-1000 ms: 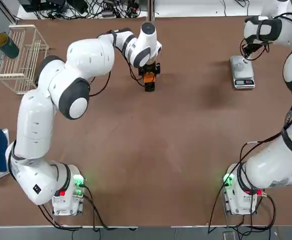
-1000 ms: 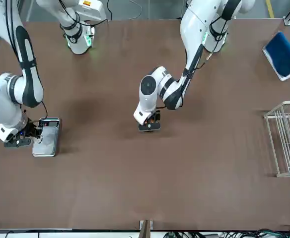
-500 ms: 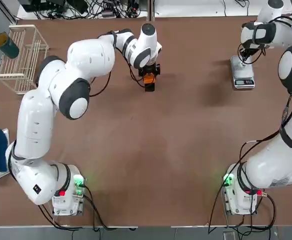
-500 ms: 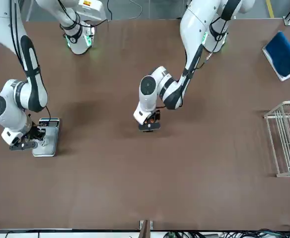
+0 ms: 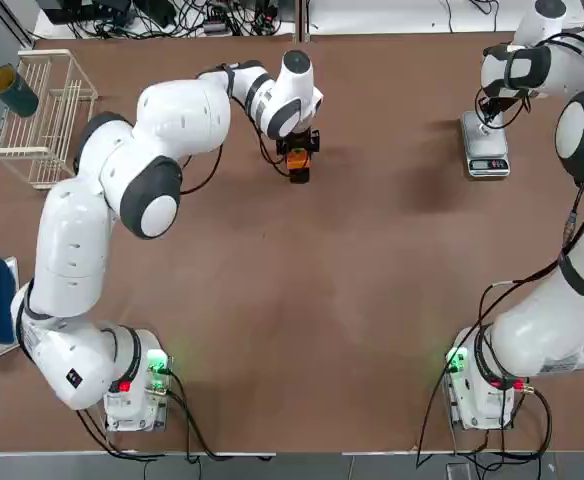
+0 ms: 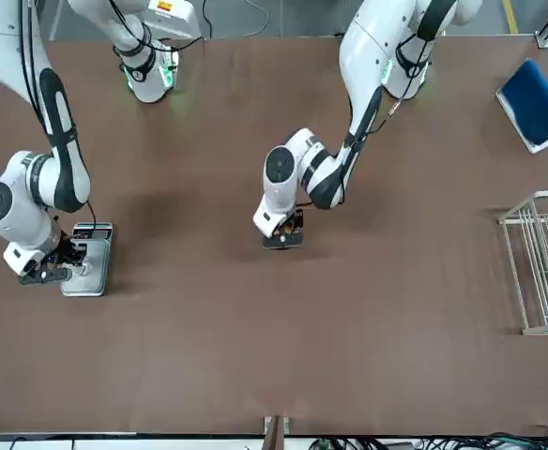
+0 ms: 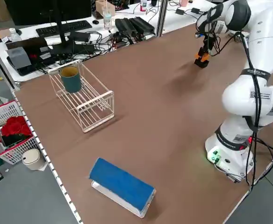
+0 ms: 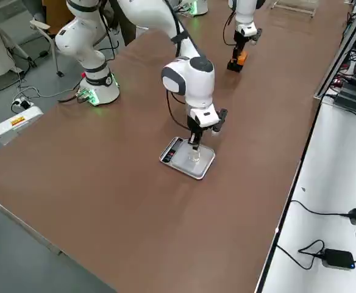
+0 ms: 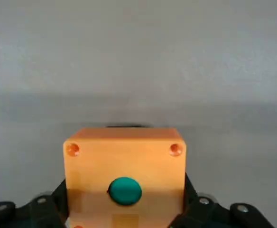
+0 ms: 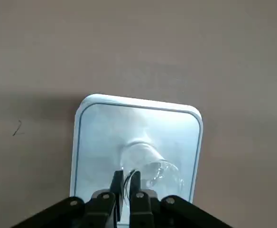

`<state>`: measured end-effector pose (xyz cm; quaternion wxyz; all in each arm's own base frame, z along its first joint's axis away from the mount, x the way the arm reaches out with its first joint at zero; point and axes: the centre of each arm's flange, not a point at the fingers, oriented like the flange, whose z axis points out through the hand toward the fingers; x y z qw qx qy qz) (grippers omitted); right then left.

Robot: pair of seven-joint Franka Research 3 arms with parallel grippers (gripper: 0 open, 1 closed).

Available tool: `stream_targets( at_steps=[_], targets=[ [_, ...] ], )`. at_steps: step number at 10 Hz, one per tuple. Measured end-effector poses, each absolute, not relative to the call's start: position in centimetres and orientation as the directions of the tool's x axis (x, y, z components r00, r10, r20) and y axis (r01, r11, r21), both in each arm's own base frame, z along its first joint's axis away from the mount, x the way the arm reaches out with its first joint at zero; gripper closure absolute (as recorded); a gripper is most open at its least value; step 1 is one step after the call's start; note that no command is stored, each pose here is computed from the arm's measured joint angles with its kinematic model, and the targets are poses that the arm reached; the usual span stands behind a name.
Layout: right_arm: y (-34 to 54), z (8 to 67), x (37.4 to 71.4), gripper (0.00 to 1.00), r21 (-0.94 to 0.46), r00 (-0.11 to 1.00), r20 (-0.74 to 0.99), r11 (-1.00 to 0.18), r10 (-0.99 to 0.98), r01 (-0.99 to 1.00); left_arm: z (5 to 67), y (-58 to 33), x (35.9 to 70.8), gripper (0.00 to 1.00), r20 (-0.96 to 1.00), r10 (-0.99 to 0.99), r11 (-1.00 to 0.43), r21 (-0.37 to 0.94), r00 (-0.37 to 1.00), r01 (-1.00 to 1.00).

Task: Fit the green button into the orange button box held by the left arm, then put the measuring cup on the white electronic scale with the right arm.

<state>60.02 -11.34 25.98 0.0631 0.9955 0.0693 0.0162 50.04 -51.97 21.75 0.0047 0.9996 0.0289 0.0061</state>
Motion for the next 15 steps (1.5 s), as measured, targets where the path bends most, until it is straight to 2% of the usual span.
stream_targets(
  at_steps=[2,4,7,9,15],
  targets=[
    [-11.3,26.0,60.0,0.86,0.128,0.990,0.024,-0.982,0.140,0.136,21.7,-52.0,50.1,0.14,0.012,0.058,-0.998,0.010,0.998,0.058],
    [-11.3,26.0,60.1,0.73,0.129,0.990,0.025,-0.982,0.140,0.136,21.7,-52.0,50.1,0.14,0.012,0.058,-0.998,0.010,0.998,0.058],
    [-11.3,26.1,60.1,0.60,0.129,0.990,0.026,-0.982,0.141,0.137,21.7,-52.0,50.1,0.14,0.012,0.058,-0.998,0.010,0.998,0.058],
    [-11.1,26.1,60.2,0.56,0.129,0.989,0.026,-0.982,0.145,0.140,21.7,-52.0,50.1,0.14,0.012,0.058,-0.998,0.010,0.998,0.058],
    [-10.7,28.0,61.3,0.55,0.114,0.989,-0.020,-0.983,0.145,0.147,21.8,-51.9,50.2,0.14,0.013,0.060,-0.998,0.011,0.998,0.060]
  ],
)
